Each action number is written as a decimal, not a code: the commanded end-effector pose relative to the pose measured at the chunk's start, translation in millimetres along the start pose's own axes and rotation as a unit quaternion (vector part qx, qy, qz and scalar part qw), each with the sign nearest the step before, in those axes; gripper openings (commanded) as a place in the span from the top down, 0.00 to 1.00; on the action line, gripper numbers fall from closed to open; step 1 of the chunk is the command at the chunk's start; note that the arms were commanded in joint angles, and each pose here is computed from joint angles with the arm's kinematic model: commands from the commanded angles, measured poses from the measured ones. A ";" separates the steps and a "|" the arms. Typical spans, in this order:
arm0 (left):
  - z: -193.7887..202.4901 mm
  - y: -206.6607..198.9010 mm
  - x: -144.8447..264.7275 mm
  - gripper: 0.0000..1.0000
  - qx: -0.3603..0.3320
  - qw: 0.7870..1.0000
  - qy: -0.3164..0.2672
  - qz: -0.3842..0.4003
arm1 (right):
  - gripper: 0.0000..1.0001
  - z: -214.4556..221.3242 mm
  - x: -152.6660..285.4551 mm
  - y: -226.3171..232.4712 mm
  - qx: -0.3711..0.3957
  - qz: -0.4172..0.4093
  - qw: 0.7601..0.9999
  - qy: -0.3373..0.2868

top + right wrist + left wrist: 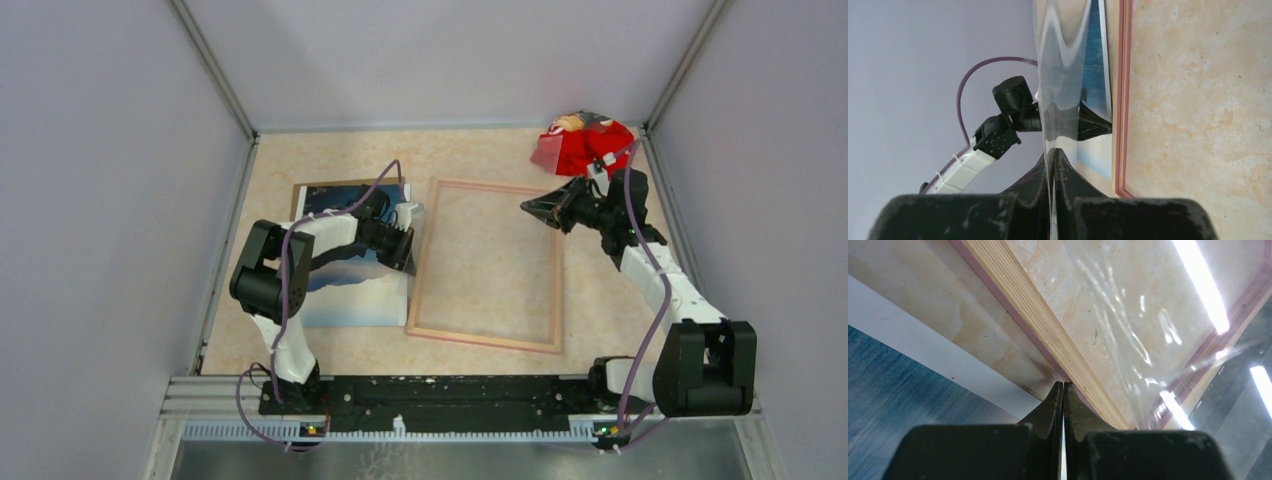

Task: Put the photo into the frame
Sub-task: Place the photo frame item in the photo frame.

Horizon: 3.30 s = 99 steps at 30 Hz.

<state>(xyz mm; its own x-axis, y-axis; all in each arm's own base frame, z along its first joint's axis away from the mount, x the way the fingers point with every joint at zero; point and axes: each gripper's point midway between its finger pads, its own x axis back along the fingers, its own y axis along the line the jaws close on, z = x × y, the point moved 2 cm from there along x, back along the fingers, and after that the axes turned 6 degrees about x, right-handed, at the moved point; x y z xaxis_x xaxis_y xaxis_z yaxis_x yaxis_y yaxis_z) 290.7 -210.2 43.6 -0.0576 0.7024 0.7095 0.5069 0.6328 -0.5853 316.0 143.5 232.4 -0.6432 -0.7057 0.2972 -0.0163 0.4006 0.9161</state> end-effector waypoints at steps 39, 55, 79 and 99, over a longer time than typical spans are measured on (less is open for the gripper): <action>-9.3 3.2 9.1 0.95 -0.018 1.000 -0.016 -0.003 | 1.00 26.4 -1.5 -69.0 0.034 0.018 0.996 0.079; -9.5 4.5 9.2 0.96 -0.020 1.000 -0.016 -0.006 | 1.00 21.4 -10.3 -61.6 0.014 -0.029 0.996 0.081; -8.1 3.9 6.4 0.96 -0.017 1.000 -0.012 -0.001 | 1.00 19.9 -15.2 -52.7 0.006 -0.043 0.996 0.072; -7.5 2.2 6.8 0.96 -0.019 1.000 -0.012 -0.002 | 1.00 22.4 -17.8 -64.6 0.025 -0.026 0.996 0.078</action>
<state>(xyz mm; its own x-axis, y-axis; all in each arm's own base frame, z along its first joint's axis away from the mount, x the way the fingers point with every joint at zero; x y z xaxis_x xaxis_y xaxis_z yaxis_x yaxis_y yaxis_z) 294.4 -200.3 40.9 -0.0723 0.6843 0.7257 0.5028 0.6533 -0.5660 306.4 139.5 152.2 -0.4989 -0.8001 0.3332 -0.0201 0.3950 0.9185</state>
